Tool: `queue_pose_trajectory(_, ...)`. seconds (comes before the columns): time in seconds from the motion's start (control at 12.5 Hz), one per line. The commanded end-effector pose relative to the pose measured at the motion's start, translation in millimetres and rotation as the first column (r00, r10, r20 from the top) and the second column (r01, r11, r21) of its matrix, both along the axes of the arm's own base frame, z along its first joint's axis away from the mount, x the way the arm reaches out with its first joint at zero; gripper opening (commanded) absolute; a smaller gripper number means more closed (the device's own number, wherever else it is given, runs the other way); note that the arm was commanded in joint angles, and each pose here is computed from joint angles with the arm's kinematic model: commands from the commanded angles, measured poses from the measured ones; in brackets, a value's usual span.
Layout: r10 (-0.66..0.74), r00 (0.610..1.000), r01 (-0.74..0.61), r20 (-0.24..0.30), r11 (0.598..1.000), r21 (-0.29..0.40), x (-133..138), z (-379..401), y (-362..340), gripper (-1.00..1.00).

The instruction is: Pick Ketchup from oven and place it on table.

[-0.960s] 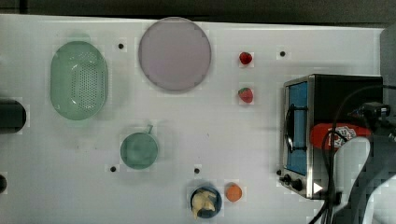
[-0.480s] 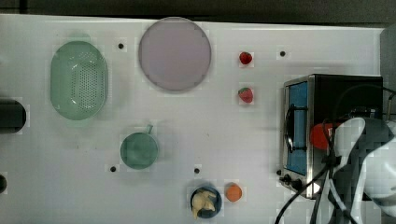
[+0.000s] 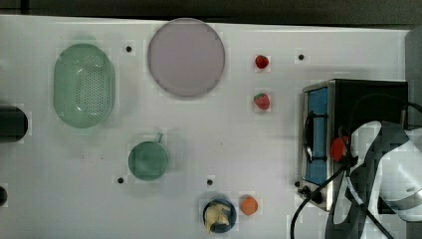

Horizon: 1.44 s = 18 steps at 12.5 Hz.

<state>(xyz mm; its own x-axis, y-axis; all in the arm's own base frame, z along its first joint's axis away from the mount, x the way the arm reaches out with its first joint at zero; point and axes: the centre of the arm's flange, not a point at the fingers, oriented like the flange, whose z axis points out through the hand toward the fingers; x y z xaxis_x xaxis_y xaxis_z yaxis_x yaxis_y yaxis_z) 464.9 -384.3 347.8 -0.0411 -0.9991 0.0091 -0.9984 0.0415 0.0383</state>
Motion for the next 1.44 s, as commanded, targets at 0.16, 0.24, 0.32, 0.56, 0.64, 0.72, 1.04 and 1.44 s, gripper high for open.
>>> queue_pose_trajectory(0.16,-0.054,0.998,0.054,0.040,0.999,-0.004,10.2,9.6,0.3,0.43)
queue_pose_trajectory(0.24,-0.057,0.998,0.057,0.041,0.998,-0.006,9.4,10.5,-1.5,0.29)
queue_pose_trajectory(0.32,-0.053,0.998,0.053,0.046,0.999,-0.008,11.6,14.0,-0.8,0.29)
queue_pose_trajectory(0.56,-0.013,0.997,0.016,0.077,0.999,-0.034,25.7,47.5,4.3,0.29)
queue_pose_trajectory(0.64,0.021,0.997,-0.017,0.077,0.999,-0.048,33.4,67.8,10.7,0.29)
queue_pose_trajectory(0.72,0.060,0.996,-0.056,0.066,0.997,-0.057,40.0,90.7,19.4,0.29)
queue_pose_trajectory(1.04,0.255,0.966,-0.254,0.040,0.967,-0.021,66.0,176.5,87.8,0.29)
queue_pose_trajectory(1.44,0.546,0.834,-0.548,0.080,0.836,0.004,102.2,207.0,211.6,0.29)
